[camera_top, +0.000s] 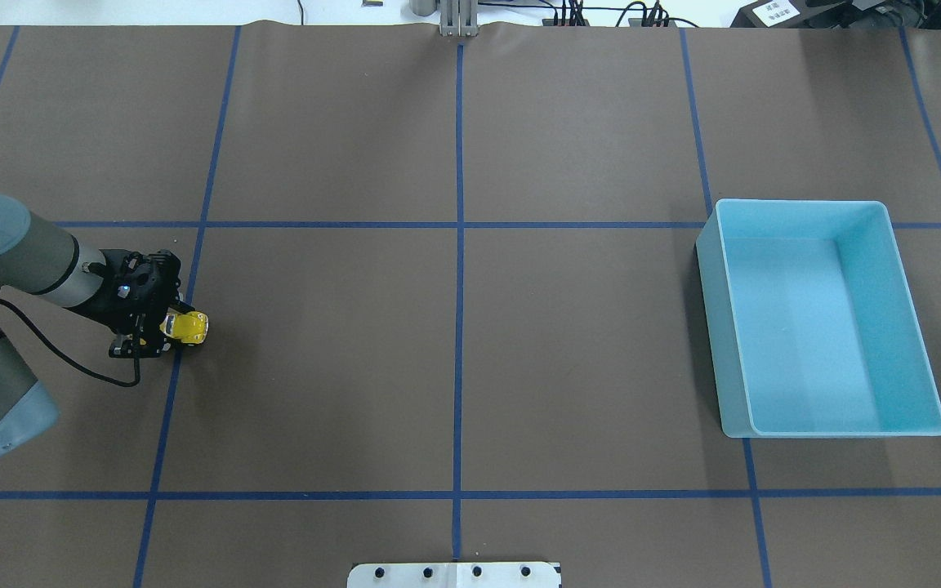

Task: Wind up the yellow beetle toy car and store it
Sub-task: 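Keep pulling the car backward with the left gripper to wind it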

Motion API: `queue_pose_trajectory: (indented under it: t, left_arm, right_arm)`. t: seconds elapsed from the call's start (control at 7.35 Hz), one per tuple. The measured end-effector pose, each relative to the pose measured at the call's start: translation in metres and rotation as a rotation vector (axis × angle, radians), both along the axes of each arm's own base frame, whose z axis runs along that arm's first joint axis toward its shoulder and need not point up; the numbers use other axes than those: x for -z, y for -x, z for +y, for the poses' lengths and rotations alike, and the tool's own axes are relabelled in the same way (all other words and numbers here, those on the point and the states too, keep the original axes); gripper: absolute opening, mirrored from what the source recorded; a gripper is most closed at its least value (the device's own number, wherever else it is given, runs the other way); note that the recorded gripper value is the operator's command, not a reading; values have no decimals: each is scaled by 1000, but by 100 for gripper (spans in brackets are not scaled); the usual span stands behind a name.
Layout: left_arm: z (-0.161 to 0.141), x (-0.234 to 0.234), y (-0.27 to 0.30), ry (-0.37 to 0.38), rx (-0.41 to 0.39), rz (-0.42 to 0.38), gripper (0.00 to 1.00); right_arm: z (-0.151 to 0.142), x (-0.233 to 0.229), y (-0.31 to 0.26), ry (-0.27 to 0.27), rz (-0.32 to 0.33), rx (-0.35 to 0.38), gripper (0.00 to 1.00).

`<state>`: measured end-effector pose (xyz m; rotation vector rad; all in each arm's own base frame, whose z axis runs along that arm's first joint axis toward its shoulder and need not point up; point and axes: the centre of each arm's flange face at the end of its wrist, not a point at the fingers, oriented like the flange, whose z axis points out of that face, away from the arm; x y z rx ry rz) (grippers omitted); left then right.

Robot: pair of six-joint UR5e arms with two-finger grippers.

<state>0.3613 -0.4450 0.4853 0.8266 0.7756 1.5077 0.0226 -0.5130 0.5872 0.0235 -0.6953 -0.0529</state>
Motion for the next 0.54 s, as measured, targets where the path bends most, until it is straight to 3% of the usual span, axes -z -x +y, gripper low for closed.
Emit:
queue_pose_trajectory:
  t: [0.54]
  left_arm:
    - [2,-16,15,14,-6,17,34]
  right_arm:
    - [0,0,0,0,1,0,100]
